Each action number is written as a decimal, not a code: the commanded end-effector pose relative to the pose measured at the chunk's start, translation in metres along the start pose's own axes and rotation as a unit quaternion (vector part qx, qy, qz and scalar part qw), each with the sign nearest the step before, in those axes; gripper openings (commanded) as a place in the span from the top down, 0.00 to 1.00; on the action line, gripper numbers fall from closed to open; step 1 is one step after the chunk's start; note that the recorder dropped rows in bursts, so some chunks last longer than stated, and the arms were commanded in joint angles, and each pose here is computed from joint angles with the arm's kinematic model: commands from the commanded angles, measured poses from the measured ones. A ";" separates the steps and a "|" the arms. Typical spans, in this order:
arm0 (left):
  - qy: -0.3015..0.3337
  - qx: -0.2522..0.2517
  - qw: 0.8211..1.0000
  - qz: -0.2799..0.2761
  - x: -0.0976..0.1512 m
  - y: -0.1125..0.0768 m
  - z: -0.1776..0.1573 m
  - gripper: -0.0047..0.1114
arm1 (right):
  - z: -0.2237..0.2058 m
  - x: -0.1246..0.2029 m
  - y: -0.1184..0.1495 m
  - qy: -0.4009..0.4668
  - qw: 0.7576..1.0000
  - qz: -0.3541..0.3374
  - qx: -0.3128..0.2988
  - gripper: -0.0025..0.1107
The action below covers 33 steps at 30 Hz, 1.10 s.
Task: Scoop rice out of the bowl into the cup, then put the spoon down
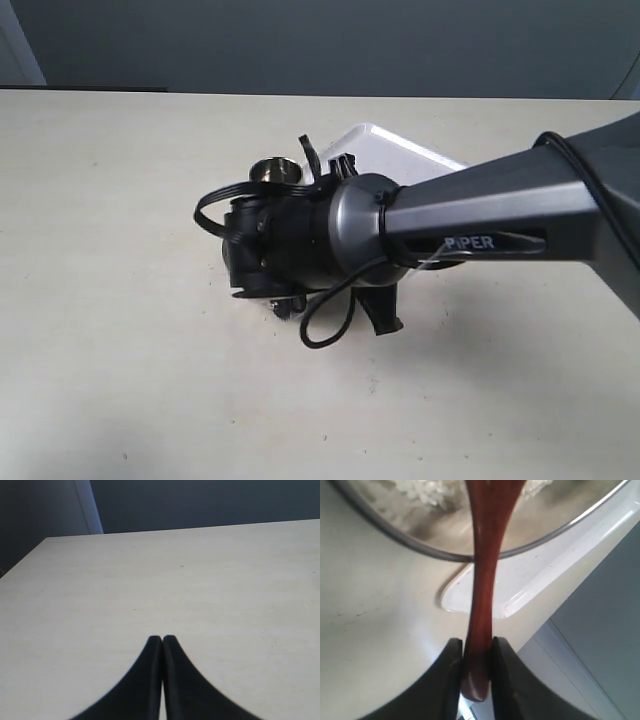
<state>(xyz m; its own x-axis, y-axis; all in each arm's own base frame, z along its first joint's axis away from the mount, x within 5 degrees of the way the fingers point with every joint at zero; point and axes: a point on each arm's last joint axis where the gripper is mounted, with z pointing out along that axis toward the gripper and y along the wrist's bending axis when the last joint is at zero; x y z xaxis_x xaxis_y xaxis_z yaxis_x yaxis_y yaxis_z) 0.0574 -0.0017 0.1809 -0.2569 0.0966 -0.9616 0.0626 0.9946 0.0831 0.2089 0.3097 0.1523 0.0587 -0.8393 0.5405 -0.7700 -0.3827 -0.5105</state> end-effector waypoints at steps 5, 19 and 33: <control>-0.010 0.001 1.000 -0.003 -0.004 0.000 -0.001 0.96 | -0.014 0.005 -0.029 -0.043 0.996 0.073 -0.029 0.98; -0.010 0.001 1.000 -0.003 -0.004 0.000 -0.001 0.96 | 0.010 0.022 -0.041 -0.051 0.983 0.131 -0.121 0.98; -0.010 0.001 1.000 -0.003 -0.004 0.000 -0.001 0.96 | 0.018 0.037 -0.066 -0.060 0.975 0.174 -0.126 0.98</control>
<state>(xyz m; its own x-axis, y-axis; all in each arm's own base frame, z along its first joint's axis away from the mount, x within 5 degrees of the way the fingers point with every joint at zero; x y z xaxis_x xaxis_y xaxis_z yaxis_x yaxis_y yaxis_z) 0.0574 -0.0017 0.1809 -0.2569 0.0966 -0.9616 0.0626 0.9946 0.0831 0.2670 0.2957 0.1824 -0.1603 -0.9381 0.3069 -0.8978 0.0094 -0.4404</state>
